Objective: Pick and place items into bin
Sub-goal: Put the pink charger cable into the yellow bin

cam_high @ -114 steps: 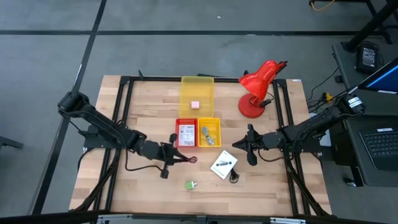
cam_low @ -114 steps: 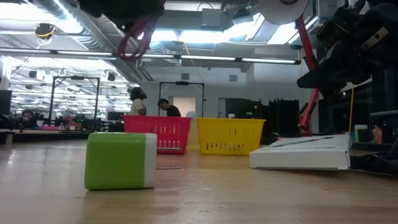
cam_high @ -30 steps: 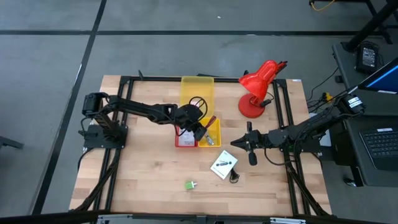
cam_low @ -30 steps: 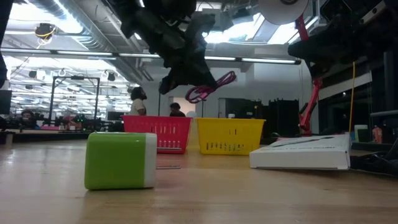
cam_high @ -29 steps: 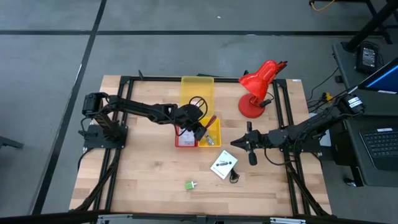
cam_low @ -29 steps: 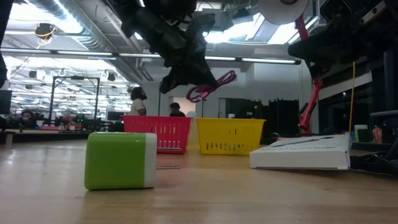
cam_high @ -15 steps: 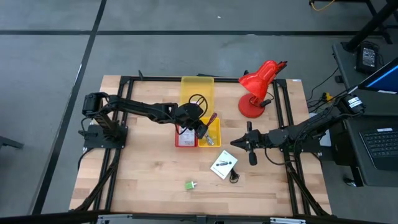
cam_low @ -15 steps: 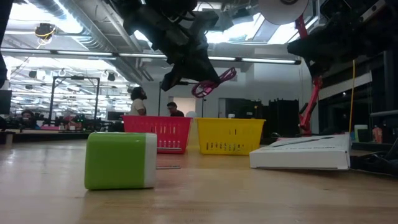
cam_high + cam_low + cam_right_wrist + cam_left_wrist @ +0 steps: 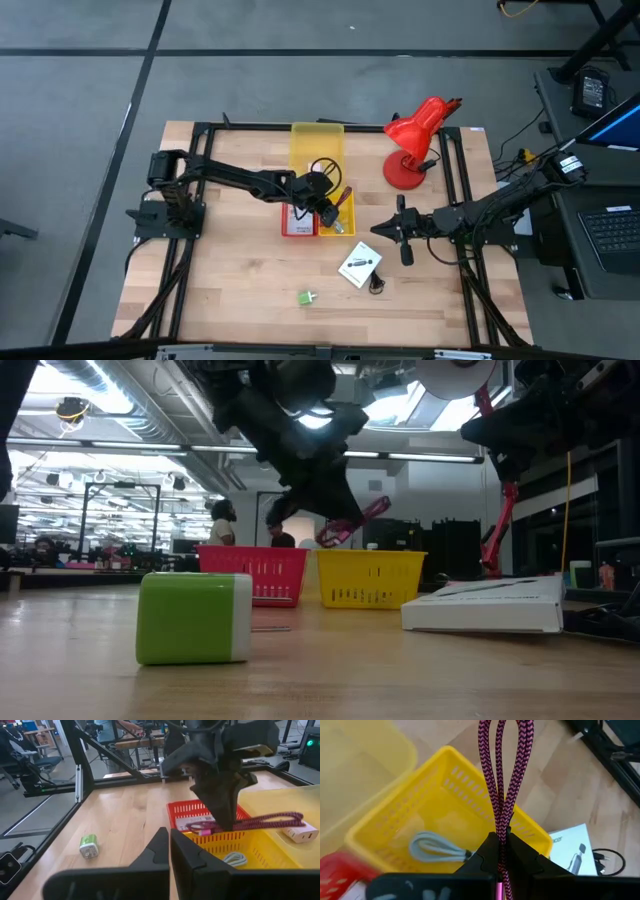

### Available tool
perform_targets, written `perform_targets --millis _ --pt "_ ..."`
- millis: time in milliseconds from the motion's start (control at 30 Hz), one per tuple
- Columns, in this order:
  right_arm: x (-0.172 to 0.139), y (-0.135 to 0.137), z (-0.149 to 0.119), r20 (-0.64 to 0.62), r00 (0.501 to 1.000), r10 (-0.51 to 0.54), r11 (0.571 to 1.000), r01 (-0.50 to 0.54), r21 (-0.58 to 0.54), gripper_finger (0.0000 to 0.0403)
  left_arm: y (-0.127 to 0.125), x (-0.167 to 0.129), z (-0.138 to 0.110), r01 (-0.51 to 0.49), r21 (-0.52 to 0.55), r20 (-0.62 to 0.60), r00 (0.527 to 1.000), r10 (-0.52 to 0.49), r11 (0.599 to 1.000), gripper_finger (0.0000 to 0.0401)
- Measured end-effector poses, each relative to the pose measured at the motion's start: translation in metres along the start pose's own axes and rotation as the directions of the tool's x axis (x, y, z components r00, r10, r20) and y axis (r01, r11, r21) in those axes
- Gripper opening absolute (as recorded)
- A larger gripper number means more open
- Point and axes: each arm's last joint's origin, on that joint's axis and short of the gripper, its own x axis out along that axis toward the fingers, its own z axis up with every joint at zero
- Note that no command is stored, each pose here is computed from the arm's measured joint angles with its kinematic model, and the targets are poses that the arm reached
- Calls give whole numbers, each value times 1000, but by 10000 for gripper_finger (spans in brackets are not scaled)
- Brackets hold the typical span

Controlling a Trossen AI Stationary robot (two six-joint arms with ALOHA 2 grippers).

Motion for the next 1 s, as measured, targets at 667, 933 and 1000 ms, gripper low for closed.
perform_targets --millis 667,933,1000 --pt "0 0 0 0 1000 0 1000 0 -1 0 0 10 -1 -14 -78 -80 997 8 997 18" --pt "0 0 0 0 1000 0 1000 0 0 0 0 10 -1 -13 -82 -81 997 7 997 46" --pt "0 0 0 0 1000 0 1000 0 0 0 0 10 -1 -9 -99 -87 996 0 995 51"
